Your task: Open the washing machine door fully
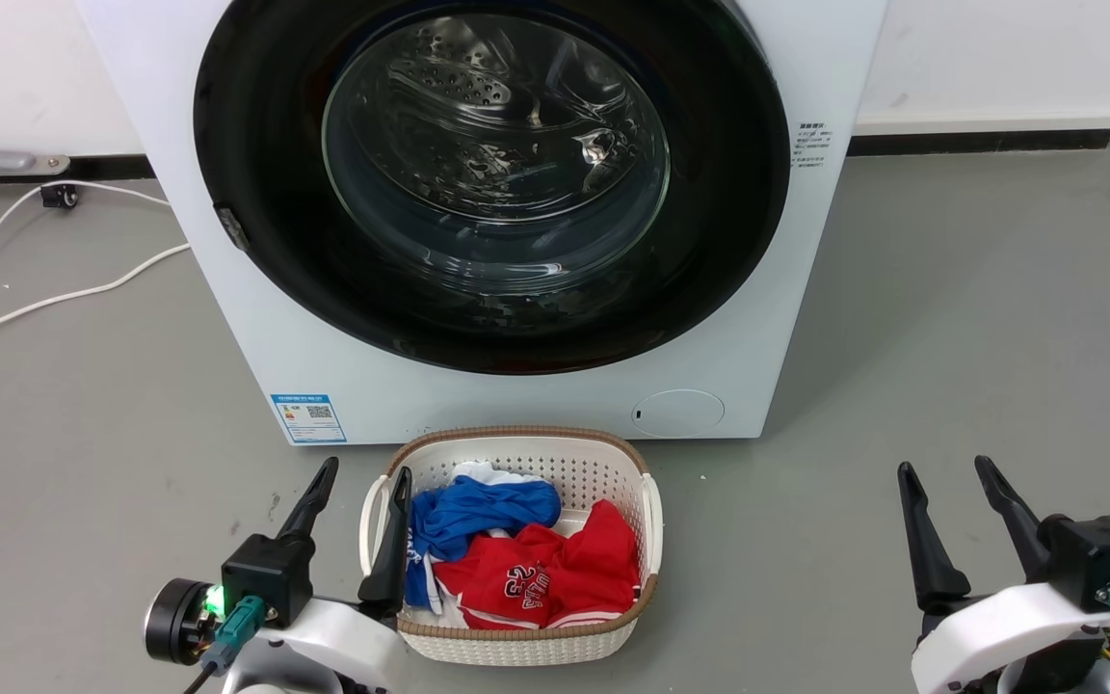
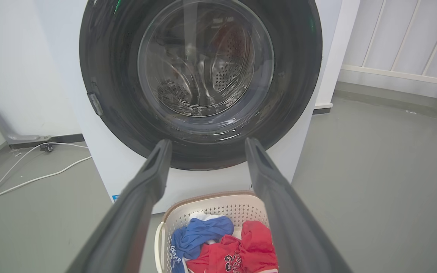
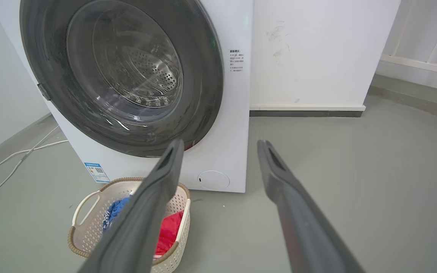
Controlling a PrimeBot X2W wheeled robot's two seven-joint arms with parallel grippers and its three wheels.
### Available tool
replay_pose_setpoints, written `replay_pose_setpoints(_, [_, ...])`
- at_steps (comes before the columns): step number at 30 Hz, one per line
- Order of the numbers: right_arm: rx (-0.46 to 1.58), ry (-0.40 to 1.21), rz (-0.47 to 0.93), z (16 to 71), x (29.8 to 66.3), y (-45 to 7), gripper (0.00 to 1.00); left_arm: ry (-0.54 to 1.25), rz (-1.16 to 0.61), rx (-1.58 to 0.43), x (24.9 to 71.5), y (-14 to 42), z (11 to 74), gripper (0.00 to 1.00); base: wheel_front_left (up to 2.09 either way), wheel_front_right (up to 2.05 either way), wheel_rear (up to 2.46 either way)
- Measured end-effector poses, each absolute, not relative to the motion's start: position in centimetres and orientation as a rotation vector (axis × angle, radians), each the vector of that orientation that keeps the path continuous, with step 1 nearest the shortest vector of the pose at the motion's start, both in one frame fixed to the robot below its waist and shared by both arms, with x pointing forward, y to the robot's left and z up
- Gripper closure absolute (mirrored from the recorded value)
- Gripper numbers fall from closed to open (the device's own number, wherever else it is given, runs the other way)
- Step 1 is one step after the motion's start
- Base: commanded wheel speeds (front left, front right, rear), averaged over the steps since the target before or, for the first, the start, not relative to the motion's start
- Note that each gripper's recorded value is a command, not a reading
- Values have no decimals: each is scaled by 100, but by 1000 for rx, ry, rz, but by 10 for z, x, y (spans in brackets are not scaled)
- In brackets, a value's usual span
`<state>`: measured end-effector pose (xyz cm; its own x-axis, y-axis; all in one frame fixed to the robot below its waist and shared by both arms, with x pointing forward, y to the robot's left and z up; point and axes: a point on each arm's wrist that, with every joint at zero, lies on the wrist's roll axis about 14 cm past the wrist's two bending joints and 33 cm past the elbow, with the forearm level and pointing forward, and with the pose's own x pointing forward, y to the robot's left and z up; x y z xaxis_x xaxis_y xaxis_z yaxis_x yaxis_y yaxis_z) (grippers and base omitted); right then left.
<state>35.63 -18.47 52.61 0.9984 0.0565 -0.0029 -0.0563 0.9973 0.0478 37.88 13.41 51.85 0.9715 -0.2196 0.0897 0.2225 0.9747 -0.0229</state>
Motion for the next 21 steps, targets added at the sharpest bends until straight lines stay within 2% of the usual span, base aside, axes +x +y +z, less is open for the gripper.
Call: replay_pose_setpoints(21, [4,-5,60,525,355,-184,0,-94,-221,-67,379,133,516,0,0,0,0])
